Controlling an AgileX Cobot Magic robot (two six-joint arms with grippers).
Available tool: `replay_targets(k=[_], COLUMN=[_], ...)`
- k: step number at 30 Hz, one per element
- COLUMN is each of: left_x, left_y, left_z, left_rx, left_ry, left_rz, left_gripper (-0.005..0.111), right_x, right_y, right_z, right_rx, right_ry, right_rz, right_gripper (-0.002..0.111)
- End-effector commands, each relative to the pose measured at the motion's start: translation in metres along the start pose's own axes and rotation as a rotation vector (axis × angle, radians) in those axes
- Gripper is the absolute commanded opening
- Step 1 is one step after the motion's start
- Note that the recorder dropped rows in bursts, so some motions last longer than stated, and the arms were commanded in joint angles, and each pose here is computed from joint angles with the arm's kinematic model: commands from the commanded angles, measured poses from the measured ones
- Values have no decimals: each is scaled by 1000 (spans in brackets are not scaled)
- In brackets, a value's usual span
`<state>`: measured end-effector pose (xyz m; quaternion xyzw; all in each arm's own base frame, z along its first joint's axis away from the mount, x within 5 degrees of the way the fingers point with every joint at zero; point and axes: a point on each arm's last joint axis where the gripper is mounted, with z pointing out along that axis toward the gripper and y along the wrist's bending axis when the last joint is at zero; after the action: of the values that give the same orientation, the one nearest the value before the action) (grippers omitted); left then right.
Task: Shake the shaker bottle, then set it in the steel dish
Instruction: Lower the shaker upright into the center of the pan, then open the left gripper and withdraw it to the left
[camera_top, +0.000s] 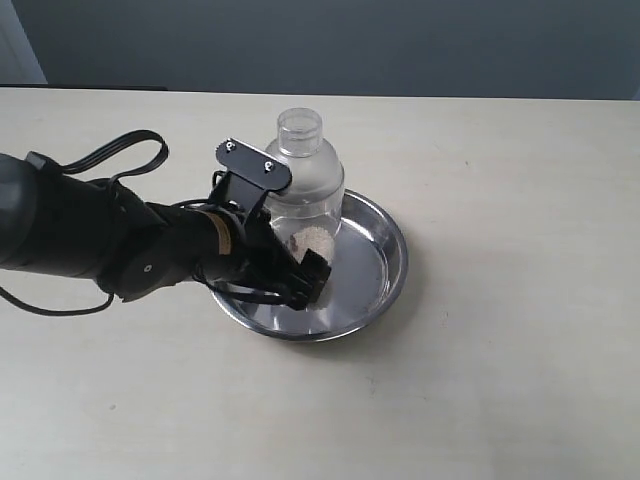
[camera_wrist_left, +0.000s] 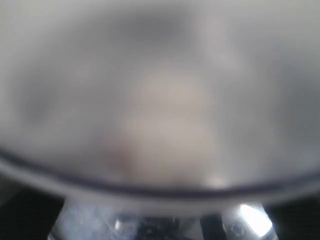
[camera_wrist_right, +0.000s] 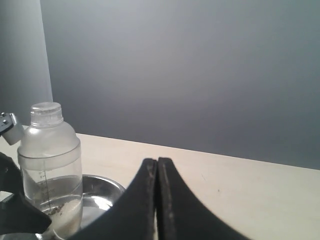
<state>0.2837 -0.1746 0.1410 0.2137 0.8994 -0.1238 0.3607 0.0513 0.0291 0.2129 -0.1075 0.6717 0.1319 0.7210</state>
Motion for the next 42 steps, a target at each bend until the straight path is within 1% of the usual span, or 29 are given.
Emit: replay_targets(k=[1,5,9,13,18,21,24,28,30,33,36,41,42], left_x=[2,0,-4,2,20,25,27,36,46,57,70,97,99], left_y=[0,0,0,0,1,1,1,4,11,23,35,46,46], left_z=[-7,-16,-28,-48,-82,-105,-134,-172,-189,-211,-233,-263,-268], left_rx=[-11,-18,-14,-12,-16,-6,3,-6,-41,-126,-229,-386,-411], left_ry=[57,78,43,22,47,1,-54,-133,-150,-199,-247,-269,-304], left_rz=[2,2,0,-14,-88,-125,-118,-67,-70,-33,-26,-161,-173], left_gripper=[97,97,97,97,97,97,97,94,88,80,79,79,79], right_x=[1,1,1,1,1,1,1,1,1,1,1,1,1], right_y=[0,0,0,0,0,0,0,0,0,0,0,0,0], right_z=[0,0,0,0,0,0,0,0,0,0,0,0,0], right_rx=[-4,-4,-4,-4,-3,-3,-4,-4,-4,-4,-4,-6,-6], right_ry=[-1,-1,-1,-1,-1,-1,-1,-1,-1,-1,-1,-1,-1], right_rz=[0,0,0,0,0,0,0,0,0,0,0,0,0], right_gripper=[-1,-1,-1,-1,-1,-1,-1,-1,-1,-1,-1,-1,-1])
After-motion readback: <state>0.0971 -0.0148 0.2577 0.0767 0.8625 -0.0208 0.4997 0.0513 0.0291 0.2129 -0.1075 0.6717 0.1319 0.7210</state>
